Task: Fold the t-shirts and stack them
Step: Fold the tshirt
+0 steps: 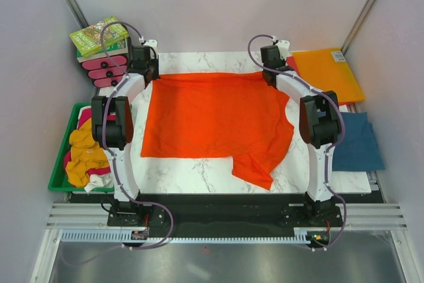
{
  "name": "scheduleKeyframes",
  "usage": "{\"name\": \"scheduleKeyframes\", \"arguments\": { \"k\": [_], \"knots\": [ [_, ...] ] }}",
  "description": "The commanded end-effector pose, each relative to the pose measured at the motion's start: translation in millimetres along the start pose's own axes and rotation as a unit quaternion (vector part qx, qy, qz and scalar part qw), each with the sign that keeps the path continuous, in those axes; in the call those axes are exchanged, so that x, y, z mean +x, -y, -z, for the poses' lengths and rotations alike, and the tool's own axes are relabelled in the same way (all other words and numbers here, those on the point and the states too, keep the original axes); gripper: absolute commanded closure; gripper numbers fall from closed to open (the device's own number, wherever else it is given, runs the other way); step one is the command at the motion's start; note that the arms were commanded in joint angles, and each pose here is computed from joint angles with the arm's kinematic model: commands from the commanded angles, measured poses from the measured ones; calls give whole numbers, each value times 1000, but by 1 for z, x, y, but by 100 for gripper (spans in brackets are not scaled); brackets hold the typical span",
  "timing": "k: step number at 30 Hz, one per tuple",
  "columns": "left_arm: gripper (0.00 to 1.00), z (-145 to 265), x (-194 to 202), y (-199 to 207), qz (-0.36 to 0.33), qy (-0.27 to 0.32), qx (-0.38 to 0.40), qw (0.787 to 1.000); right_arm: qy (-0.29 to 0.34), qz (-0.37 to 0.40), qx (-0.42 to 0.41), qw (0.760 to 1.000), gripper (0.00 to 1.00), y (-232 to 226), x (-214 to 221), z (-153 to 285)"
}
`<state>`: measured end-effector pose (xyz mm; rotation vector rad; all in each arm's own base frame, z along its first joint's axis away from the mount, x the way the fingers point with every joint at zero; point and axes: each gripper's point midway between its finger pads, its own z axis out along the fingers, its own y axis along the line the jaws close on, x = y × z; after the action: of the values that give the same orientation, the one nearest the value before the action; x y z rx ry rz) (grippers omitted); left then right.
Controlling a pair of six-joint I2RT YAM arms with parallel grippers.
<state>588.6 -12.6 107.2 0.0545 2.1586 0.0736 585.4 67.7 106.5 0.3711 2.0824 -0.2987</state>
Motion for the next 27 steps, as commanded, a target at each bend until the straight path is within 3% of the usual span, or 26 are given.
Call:
{"name": "scheduleKeyframes", "arguments": {
  "k": [1, 14, 27],
  "knots": [
    [98, 32, -31, -15, -2, 43, -24, 999, 59, -66, -27, 996, 100, 5, -48, 51],
    [98, 70, -6, -24, -9, 36, -28, 999, 18, -55, -20, 998, 100, 27, 26, 97],
    [98, 57, 31, -25, -30, -16, -31, 999, -4, -74, 2, 997, 100, 53, 66, 118]
  ]
}}
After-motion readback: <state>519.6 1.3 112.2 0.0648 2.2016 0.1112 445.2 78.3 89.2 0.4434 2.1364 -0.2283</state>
